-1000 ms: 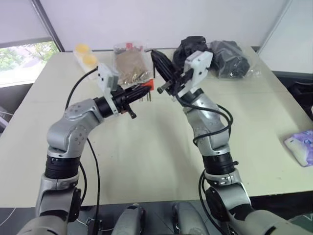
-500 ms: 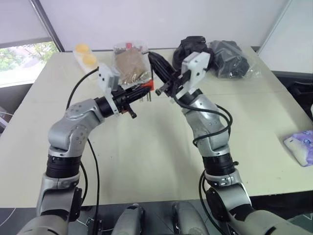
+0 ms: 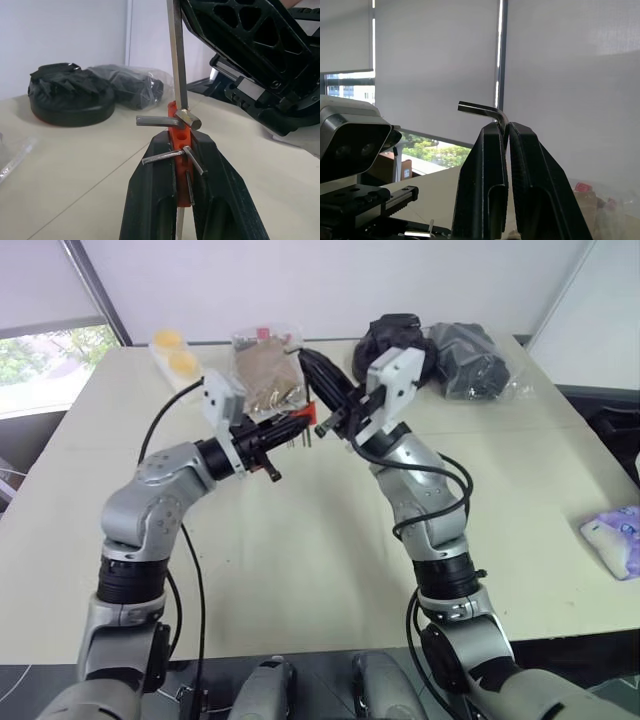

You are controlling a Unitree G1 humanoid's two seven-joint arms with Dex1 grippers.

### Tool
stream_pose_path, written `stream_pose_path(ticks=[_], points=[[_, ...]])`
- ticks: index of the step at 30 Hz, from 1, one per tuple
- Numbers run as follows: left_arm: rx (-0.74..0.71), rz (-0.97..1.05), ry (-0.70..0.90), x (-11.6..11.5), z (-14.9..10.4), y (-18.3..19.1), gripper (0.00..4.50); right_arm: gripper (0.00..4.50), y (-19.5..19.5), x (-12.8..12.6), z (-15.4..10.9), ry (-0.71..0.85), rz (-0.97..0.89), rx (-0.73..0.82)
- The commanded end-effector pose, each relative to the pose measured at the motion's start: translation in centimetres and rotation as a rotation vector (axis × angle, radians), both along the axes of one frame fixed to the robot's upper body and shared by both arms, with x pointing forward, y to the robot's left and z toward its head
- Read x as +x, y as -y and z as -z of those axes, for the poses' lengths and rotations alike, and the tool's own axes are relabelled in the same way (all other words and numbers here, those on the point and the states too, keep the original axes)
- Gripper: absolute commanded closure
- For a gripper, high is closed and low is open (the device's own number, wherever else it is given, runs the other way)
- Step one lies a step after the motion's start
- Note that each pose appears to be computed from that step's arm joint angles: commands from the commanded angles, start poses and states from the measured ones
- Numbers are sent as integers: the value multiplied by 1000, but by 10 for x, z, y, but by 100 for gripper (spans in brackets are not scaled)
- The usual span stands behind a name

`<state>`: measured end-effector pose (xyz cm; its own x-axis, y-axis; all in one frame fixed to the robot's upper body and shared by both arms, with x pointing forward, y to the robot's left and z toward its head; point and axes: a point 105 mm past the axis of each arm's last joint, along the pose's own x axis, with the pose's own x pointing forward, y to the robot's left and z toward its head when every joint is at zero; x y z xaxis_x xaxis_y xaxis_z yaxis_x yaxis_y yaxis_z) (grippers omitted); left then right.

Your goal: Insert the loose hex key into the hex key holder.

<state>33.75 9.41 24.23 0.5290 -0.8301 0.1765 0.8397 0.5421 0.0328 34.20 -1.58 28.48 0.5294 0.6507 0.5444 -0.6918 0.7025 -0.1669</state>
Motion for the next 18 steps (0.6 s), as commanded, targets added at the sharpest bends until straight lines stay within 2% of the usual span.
stream_pose_path(ticks=[1, 18], points=[[-8, 6, 84, -7, -19, 1, 450, 447, 0, -7, -16, 71, 3, 21], [-13, 2, 87, -7, -21, 1, 450, 447, -2, -7, -9, 60, -1, -2]])
